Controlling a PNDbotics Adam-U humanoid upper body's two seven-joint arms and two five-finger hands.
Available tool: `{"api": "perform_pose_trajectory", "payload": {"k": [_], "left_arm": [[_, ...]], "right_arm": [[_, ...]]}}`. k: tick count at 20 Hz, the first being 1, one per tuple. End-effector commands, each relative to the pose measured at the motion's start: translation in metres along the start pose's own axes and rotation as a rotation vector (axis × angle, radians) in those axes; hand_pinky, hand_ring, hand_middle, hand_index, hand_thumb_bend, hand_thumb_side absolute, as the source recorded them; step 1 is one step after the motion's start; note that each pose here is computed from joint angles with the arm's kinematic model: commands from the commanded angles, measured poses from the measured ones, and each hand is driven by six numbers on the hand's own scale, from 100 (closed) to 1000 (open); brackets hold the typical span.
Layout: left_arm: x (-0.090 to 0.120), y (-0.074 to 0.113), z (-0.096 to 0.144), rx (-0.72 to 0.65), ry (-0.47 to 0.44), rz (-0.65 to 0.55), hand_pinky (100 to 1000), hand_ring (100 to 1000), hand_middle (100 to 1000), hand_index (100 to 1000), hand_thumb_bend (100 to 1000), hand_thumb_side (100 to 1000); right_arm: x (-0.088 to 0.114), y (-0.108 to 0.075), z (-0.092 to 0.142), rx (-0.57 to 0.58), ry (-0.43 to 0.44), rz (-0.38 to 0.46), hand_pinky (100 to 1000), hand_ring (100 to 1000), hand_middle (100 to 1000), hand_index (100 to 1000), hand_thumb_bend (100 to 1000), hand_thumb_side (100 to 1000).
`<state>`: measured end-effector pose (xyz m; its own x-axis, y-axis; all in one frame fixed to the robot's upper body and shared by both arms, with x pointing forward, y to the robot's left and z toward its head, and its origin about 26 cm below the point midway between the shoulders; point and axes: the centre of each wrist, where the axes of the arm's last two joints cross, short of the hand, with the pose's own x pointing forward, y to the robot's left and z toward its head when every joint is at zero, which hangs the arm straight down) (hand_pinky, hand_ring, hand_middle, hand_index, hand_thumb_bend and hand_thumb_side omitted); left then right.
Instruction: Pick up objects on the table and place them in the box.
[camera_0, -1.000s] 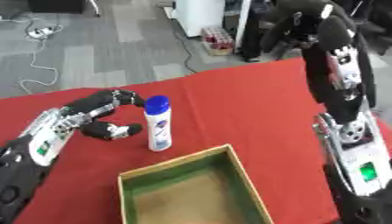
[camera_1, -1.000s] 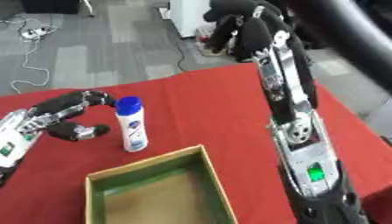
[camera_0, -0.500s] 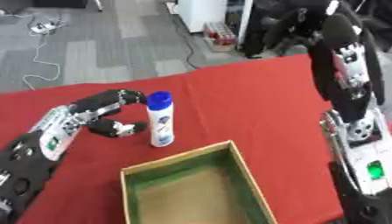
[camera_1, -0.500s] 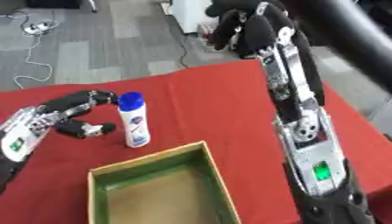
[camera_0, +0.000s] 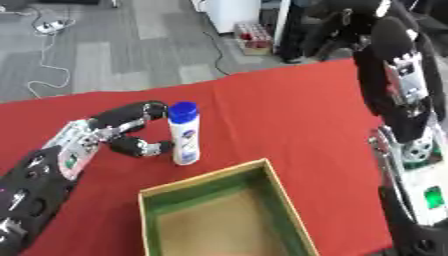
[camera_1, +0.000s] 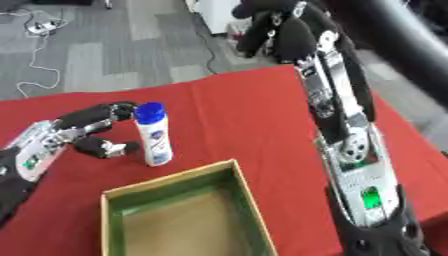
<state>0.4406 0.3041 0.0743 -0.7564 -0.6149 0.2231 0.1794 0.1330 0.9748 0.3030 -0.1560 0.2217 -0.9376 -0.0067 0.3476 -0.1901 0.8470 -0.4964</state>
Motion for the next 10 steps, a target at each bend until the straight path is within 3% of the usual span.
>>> {"api": "perform_pose_trajectory", "payload": {"k": [1,6,10], "left_arm": [[-0.003,0.0171,-0.0025,0.028,0.006,-0.04,1000,947,820,907,313,1000],[-0.0036,0.0166,-0.004,0.064,0.008,-0.026,1000,956,830,918,313,1000],[-0.0015,0.0127,-0.0093,0.132,0.007,0.059,1000,939,812,928,313,1000]], "right_arm": [[0.0054,0.0002,-0.0087,0.007,-0.039,-0.008,459,525,672,808,100,1000],[0.0065,0.0025,-0.012,0.017,-0.053,-0.02,460,526,674,809,100,1000],[0.0071,0.0036,-0.0138,0.023,-0.062,-0.026,461,527,676,810,100,1000]]}}
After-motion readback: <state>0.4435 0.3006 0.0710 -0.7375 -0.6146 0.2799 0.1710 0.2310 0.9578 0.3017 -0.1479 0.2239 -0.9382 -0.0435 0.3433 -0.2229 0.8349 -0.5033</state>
